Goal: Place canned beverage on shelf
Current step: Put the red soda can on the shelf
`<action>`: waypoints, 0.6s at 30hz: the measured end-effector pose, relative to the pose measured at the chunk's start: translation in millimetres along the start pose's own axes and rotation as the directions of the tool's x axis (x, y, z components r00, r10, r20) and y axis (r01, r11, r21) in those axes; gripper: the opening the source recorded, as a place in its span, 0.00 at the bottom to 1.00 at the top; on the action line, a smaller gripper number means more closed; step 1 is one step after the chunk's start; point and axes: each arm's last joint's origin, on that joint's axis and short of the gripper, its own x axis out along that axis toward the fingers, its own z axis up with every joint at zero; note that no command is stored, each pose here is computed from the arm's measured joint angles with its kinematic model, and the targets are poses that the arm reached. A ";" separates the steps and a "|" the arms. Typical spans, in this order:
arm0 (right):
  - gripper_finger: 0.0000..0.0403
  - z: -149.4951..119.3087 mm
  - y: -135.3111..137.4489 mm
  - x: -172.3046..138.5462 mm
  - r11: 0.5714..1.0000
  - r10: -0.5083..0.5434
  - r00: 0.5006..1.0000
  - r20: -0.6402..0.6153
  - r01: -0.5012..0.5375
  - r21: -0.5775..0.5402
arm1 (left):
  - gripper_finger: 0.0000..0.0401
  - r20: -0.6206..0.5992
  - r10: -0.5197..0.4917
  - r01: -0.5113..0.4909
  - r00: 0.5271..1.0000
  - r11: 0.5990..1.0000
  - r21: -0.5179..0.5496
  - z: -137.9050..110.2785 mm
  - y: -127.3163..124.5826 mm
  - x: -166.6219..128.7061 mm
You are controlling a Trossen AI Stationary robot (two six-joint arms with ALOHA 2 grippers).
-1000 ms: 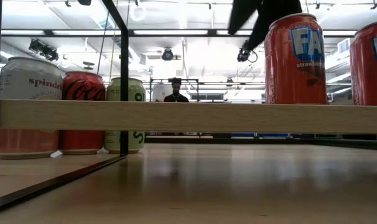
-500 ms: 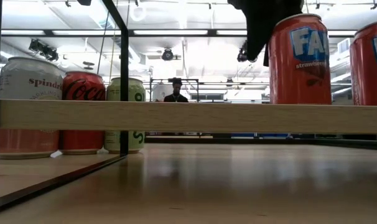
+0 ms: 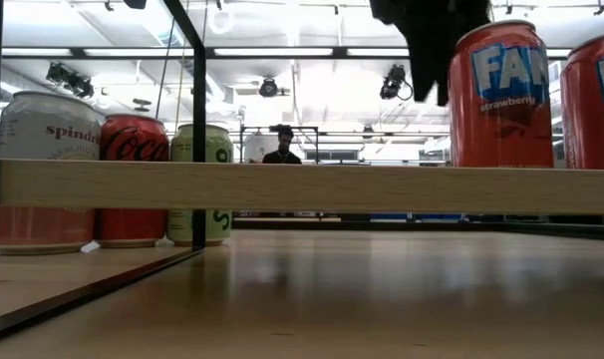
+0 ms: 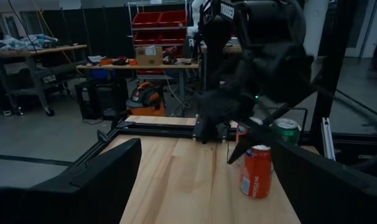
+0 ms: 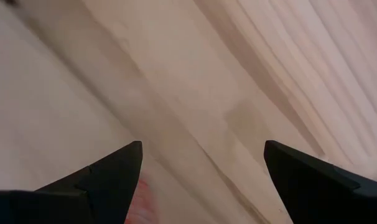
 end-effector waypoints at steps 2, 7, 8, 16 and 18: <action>0.86 1.7 6.2 -4.8 0.998 0.054 0.998 0.034 -0.053 -0.027 | 0.92 -0.001 0.000 0.000 1.000 1.000 0.002 -0.2 0.0 0.0; 0.86 -1.4 23.4 -11.7 0.978 0.196 0.979 0.048 -0.191 -0.086 | 0.92 -0.001 0.000 0.000 1.000 1.000 0.002 -0.2 0.0 0.0; 0.86 -2.9 26.3 -9.5 0.977 0.197 0.980 0.037 -0.193 -0.090 | 0.92 -0.001 0.000 0.000 1.000 1.000 0.002 -0.1 0.0 0.0; 0.86 -15.1 27.0 0.0 0.992 0.083 0.996 -0.041 -0.087 -0.090 | 0.92 0.002 0.000 0.000 1.000 1.000 -0.001 0.3 0.1 -0.1; 0.86 -16.2 26.1 0.4 0.993 0.065 0.997 -0.048 -0.070 -0.094 | 0.92 -0.001 0.000 0.000 1.000 1.000 0.001 0.0 0.0 -0.1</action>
